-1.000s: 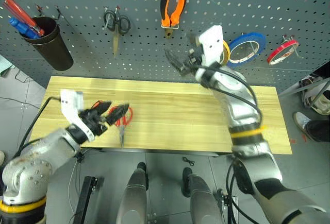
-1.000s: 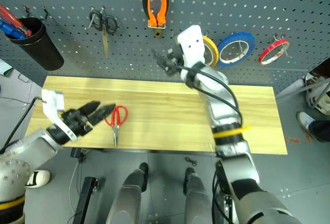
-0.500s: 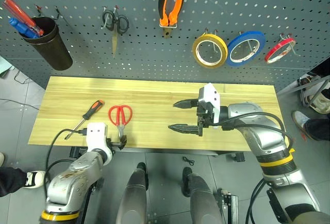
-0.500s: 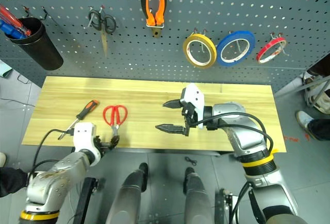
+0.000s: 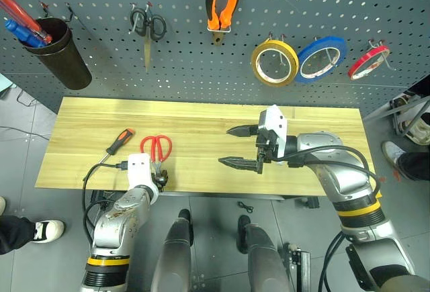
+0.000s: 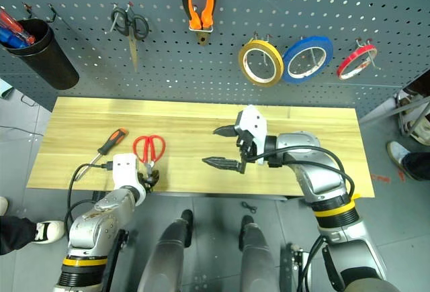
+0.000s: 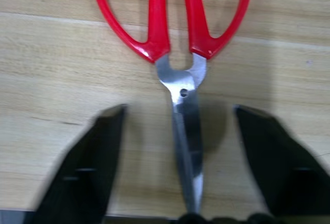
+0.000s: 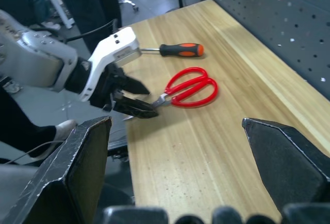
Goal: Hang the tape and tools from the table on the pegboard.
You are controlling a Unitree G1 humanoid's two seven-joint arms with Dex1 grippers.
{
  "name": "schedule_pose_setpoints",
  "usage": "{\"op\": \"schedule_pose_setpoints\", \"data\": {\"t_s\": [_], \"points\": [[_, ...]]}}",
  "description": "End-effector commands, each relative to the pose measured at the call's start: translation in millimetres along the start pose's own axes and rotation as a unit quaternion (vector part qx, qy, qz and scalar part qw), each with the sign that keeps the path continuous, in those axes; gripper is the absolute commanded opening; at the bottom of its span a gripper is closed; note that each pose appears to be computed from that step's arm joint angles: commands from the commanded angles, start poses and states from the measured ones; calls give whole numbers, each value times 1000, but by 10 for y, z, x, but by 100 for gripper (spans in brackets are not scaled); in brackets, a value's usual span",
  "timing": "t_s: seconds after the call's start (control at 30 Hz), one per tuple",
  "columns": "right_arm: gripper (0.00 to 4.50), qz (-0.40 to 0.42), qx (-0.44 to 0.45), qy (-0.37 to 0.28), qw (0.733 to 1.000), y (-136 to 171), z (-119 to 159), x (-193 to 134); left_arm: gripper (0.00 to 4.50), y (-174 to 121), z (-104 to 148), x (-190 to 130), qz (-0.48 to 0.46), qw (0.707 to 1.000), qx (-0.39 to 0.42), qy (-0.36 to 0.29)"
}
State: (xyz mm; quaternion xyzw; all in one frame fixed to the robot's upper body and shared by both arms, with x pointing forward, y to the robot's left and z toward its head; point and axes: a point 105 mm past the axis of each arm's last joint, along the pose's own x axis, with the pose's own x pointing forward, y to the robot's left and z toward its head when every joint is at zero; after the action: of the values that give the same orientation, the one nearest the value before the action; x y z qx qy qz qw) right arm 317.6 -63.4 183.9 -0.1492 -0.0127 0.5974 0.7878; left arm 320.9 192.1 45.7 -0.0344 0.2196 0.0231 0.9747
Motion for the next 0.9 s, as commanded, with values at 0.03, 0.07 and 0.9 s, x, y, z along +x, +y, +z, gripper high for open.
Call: {"op": "schedule_pose_setpoints", "data": {"t_s": [0.03,0.07,0.9], "points": [[450,-4,-14,-13,1000,39,96,-44,135,107,-125,4,19,999,-5,27],[450,-4,-14,-14,1000,44,101,-41,92,115,-113,5,19,999,-3,25],[450,-30,-27,-252,967,81,1612,-292,13,-391,972,-1271,-106,925,217,-294]]}}
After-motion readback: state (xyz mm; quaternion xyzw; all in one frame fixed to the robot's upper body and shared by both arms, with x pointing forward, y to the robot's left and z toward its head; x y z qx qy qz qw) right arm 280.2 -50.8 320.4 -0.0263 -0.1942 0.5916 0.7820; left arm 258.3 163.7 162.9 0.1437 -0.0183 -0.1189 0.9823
